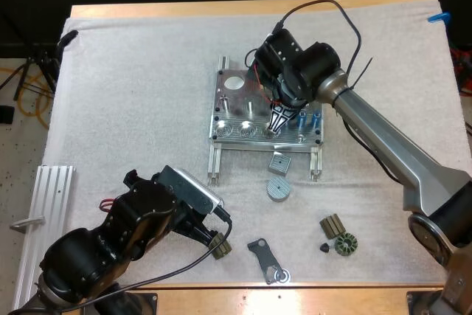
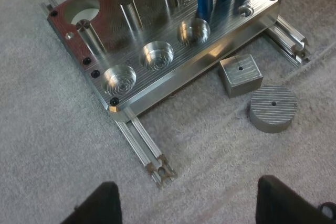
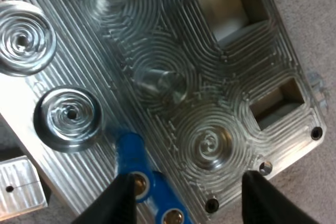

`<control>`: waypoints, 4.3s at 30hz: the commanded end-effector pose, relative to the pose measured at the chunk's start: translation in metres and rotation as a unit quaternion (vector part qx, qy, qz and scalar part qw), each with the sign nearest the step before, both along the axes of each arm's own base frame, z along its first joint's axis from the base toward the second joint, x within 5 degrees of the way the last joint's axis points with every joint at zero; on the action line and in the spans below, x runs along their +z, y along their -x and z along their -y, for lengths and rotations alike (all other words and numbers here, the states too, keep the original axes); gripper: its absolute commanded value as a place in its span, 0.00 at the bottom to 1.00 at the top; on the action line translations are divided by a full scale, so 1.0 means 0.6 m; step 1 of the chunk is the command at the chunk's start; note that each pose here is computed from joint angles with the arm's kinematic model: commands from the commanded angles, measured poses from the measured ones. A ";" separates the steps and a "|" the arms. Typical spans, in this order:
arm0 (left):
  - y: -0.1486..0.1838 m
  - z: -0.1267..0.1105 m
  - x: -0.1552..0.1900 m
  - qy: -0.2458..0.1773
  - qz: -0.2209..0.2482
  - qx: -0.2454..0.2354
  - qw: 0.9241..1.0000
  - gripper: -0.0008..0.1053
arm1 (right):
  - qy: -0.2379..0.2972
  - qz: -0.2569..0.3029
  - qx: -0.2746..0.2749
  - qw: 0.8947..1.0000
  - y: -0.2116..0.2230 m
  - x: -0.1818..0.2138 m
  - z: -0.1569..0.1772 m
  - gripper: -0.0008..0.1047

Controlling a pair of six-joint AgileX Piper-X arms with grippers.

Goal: Load cells from right to left

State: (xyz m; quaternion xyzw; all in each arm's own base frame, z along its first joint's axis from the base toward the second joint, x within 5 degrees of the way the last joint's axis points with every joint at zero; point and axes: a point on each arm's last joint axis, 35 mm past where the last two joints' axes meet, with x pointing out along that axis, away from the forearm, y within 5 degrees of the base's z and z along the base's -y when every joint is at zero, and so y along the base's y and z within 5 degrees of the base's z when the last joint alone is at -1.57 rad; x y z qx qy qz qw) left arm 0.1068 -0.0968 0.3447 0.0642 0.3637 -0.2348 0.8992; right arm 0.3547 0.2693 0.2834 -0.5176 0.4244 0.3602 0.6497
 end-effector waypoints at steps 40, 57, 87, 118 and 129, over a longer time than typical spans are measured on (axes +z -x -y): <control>-0.008 0.007 0.019 -0.032 0.088 -0.069 0.993 0.53 | -0.002 -0.013 -0.106 0.994 0.034 0.031 0.030 0.44; -0.017 0.021 0.044 -0.038 0.186 -0.152 0.970 0.53 | -0.060 0.001 -0.184 0.981 0.069 0.131 0.113 0.44; -0.086 -0.080 0.065 0.011 0.219 -0.025 0.975 0.53 | -0.229 0.113 -0.270 0.929 0.246 0.168 0.308 0.44; 0.048 -0.141 0.028 0.105 0.221 0.114 0.963 0.53 | -0.391 0.305 -0.275 0.824 0.465 0.104 0.419 0.44; 0.151 -0.155 -0.011 0.079 0.270 0.185 0.942 0.53 | -0.425 0.313 -0.270 0.805 0.511 0.100 0.429 0.44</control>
